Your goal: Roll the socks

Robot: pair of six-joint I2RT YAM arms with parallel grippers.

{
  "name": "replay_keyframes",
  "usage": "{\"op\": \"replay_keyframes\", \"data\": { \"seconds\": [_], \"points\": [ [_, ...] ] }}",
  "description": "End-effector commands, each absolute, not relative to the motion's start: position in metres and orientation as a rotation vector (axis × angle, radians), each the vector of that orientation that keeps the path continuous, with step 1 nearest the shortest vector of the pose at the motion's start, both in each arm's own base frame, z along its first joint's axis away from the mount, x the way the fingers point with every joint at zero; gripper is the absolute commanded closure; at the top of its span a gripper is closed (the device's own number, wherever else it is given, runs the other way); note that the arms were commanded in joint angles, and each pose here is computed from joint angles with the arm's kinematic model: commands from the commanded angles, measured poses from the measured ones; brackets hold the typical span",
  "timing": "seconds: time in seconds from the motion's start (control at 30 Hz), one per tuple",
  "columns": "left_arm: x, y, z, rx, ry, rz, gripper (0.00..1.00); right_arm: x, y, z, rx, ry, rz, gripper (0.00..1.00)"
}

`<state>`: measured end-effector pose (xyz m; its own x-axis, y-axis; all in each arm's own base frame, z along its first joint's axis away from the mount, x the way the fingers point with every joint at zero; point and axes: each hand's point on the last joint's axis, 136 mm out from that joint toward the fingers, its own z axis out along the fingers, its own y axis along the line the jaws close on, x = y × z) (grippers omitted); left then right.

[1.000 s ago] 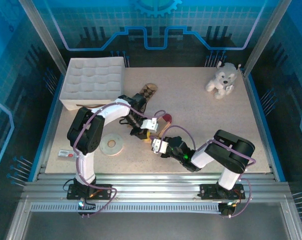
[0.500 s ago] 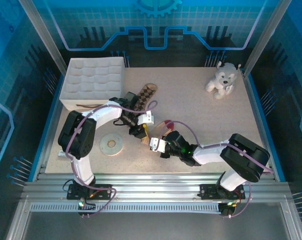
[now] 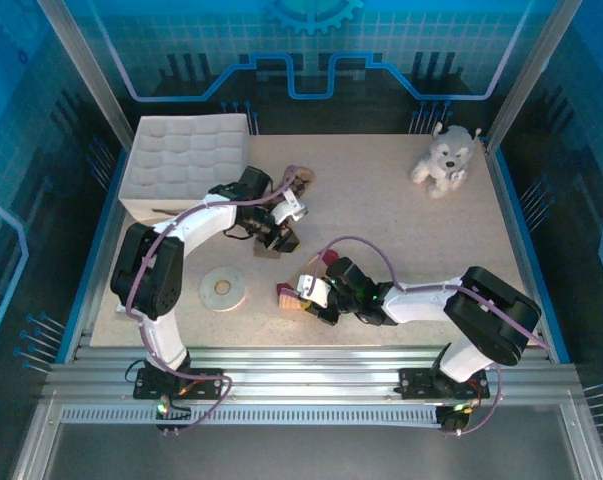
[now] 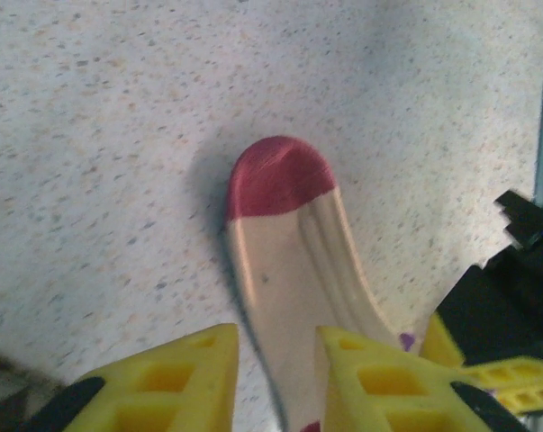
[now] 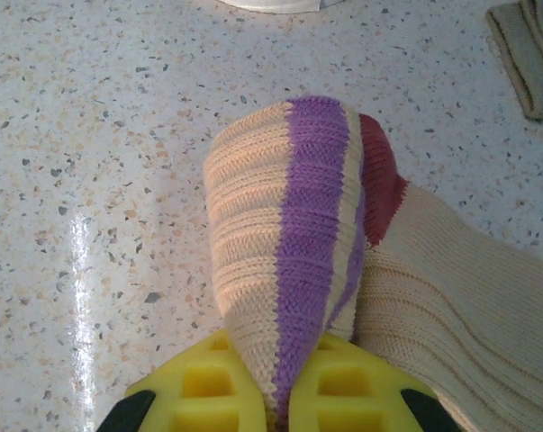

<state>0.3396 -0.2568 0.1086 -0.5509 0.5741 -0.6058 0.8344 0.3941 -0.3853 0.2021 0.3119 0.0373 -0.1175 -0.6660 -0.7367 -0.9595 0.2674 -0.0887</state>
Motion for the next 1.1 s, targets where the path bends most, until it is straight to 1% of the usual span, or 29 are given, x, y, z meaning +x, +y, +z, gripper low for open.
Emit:
{"op": "replay_keyframes", "data": {
  "seconds": [0.0, 0.13, 0.23, 0.3, 0.37, 0.57, 0.7, 0.87, 1.07],
  "points": [
    [0.326, -0.288, 0.095, 1.193, 2.348, -1.079, 0.77, 0.194, 0.308, 0.031, -1.420, 1.920, 0.619, 1.00],
    [0.321, -0.316, 0.073, 1.216, 2.418, -1.118, 0.81, 0.192, 0.306, 0.030, -1.408, 1.931, 0.627, 1.00],
    [0.326, -0.326, 0.057, 1.193, 2.472, -1.111, 0.82, 0.192, 0.304, 0.029, -1.404, 1.937, 0.625, 1.00],
    [0.333, -0.324, 0.041, 1.153, 2.534, -1.067, 0.84, 0.193, 0.302, 0.027, -1.395, 1.947, 0.626, 1.00],
    [0.348, -0.311, 0.016, 1.060, 2.659, -0.885, 0.86, 0.195, 0.300, 0.025, -1.379, 1.962, 0.635, 1.00],
    [0.375, -0.289, -0.015, 0.815, 2.808, -0.731, 0.86, 0.203, 0.297, 0.025, -1.315, 2.065, 0.713, 1.00],
    [0.396, -0.276, -0.017, 0.636, 2.829, -0.702, 0.85, 0.202, 0.299, 0.031, -1.337, 2.172, 0.790, 1.00],
    [0.414, -0.276, -0.010, 0.520, 2.814, -0.783, 0.85, 0.191, 0.305, 0.036, -1.420, 2.237, 0.893, 1.00],
    [0.415, -0.270, -0.016, 0.395, 2.838, -0.846, 0.85, 0.186, 0.307, 0.023, -1.296, 2.503, 1.075, 1.00]
  ]
}}
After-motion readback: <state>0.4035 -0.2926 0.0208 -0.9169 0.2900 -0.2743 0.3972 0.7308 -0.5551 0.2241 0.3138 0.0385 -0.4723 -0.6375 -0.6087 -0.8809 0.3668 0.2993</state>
